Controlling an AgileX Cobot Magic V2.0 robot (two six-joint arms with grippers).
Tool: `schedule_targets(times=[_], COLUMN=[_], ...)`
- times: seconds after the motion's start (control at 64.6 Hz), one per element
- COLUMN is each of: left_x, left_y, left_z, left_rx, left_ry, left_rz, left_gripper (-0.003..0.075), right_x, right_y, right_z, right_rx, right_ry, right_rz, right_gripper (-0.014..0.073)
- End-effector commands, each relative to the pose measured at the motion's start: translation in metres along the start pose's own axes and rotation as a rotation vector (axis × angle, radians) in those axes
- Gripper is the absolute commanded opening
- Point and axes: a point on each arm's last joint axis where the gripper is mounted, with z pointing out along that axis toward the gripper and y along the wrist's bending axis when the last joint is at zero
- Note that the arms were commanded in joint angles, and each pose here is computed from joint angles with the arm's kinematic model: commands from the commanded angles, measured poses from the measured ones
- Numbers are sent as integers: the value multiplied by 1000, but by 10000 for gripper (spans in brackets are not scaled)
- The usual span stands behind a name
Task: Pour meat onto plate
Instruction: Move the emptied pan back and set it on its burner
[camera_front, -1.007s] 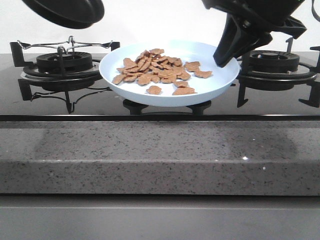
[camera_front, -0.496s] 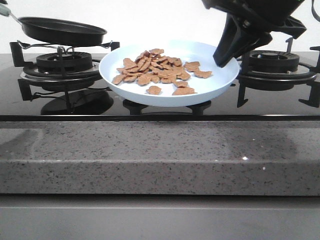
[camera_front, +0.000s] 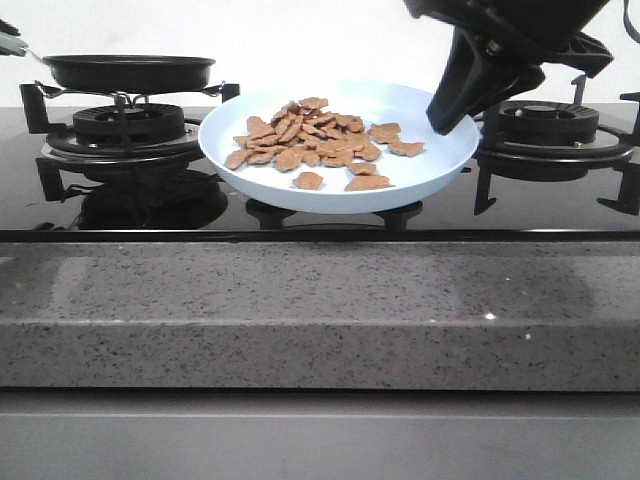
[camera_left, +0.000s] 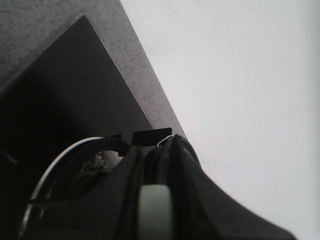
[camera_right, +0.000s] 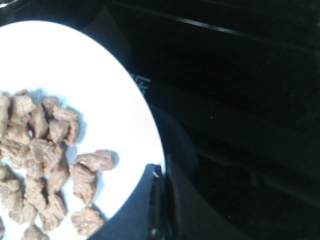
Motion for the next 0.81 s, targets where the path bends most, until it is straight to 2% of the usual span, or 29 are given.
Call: schedule_targets(times=[0.0,0.201,0.279,0.604,0.79], left_x=[-7,-4,-4,-6,-3], left_y=[-25,-28,-31,-63,-81], left_z=[-11,-13,-15,-48,-81], left_rx=[75,108,114,59,-79], left_ry=[-29,15,17,25,4], left_rz=[36,142,171,417,598], left_gripper=[221,485,542,549,549], right_x=[-14,-14,-14,-14,-14], right_y=[6,6,6,6,6], right_z=[-17,-17,-17,-17,-17], right_rx=[-7,-7,-7,-7,-7], right_ry=[-96,-96,-96,-96,-96], right_rz=[-12,-12,-12,-12,-12], right_gripper=[-113,-113,-113,-113,-113])
